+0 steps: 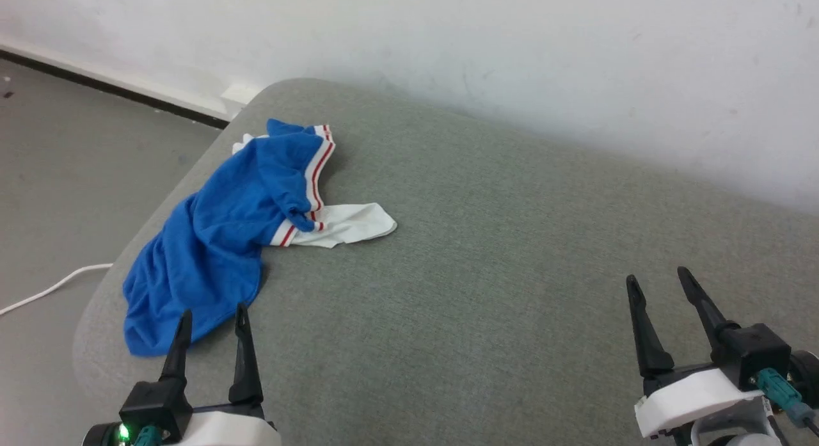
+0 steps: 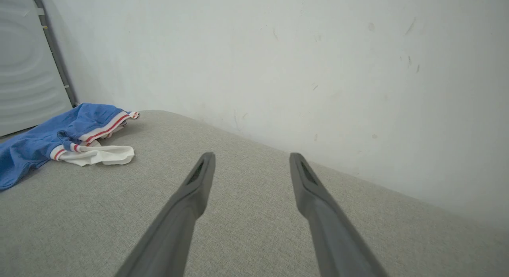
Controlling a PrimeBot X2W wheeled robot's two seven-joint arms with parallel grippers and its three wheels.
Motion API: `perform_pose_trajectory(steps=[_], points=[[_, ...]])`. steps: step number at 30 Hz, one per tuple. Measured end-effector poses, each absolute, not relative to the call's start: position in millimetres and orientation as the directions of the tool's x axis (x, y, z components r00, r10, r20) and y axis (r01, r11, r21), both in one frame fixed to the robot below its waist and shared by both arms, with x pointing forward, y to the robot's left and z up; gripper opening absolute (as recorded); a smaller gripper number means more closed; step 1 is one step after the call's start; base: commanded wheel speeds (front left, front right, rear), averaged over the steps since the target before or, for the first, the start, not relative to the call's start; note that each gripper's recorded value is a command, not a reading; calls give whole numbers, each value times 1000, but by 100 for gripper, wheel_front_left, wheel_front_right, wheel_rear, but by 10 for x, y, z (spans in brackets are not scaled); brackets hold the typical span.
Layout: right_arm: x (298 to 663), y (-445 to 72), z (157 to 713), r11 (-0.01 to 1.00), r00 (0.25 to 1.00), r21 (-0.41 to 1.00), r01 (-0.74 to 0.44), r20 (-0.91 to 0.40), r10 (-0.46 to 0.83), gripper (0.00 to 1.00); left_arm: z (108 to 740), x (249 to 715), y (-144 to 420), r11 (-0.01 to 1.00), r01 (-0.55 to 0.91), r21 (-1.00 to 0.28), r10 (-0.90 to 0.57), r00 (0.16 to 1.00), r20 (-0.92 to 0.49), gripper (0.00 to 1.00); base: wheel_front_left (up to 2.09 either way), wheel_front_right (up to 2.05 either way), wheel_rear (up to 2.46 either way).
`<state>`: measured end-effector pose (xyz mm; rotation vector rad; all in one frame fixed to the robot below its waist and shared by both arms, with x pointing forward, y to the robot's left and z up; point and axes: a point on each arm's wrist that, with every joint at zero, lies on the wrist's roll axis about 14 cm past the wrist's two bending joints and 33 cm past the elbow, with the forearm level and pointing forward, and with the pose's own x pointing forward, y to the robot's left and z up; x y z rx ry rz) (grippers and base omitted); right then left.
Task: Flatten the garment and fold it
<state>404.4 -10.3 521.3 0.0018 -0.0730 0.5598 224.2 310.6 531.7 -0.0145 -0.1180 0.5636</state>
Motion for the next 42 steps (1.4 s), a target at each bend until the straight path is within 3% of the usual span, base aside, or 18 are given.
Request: perform_pose_trajectory(steps=[42], points=[[4007,542,5224,740,735,-4,-673,109,669,100,5294,1410,3357,692,-717,-84,721,680,133,100,0,0,0]])
